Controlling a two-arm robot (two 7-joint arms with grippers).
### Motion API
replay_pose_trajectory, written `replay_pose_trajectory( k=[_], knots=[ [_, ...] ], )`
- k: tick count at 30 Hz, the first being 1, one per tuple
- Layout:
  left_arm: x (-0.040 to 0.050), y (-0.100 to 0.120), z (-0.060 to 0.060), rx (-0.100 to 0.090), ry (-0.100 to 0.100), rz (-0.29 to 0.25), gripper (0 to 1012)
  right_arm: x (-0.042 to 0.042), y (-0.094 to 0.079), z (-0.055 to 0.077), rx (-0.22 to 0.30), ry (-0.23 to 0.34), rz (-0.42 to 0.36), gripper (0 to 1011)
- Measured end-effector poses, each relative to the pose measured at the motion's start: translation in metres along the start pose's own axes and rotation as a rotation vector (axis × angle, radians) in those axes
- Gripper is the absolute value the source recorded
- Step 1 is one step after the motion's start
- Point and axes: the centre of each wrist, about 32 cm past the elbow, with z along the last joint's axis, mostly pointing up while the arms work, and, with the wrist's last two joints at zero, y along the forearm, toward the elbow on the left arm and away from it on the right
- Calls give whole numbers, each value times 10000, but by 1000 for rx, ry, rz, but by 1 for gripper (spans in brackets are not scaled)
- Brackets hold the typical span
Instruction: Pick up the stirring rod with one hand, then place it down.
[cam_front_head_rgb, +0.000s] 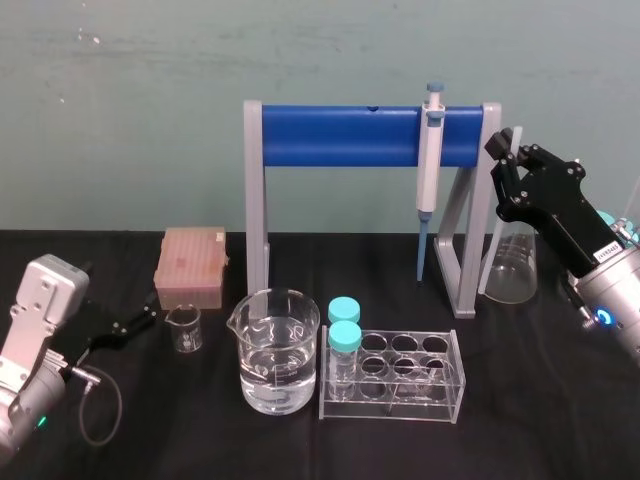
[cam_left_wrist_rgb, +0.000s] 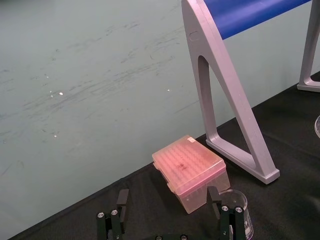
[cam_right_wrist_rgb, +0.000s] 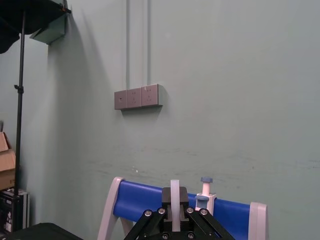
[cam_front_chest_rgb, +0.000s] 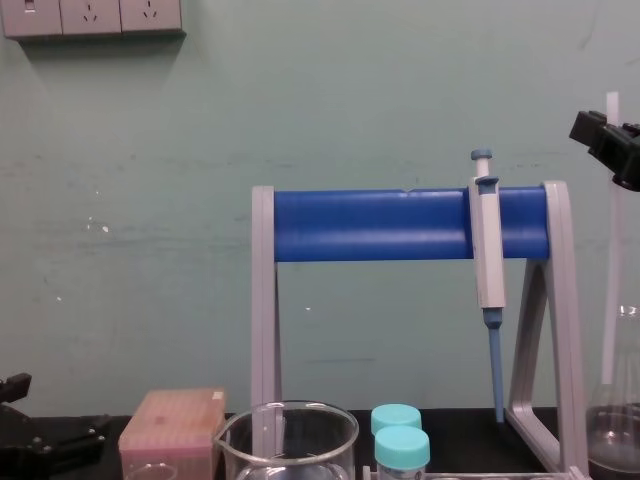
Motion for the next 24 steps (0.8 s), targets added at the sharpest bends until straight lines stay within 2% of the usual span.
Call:
replay_pose_trajectory(
  k=[24],
  knots=[
    [0,0,0,0,0,0,1000,11,16,-13,-4,0,1,68]
  ],
)
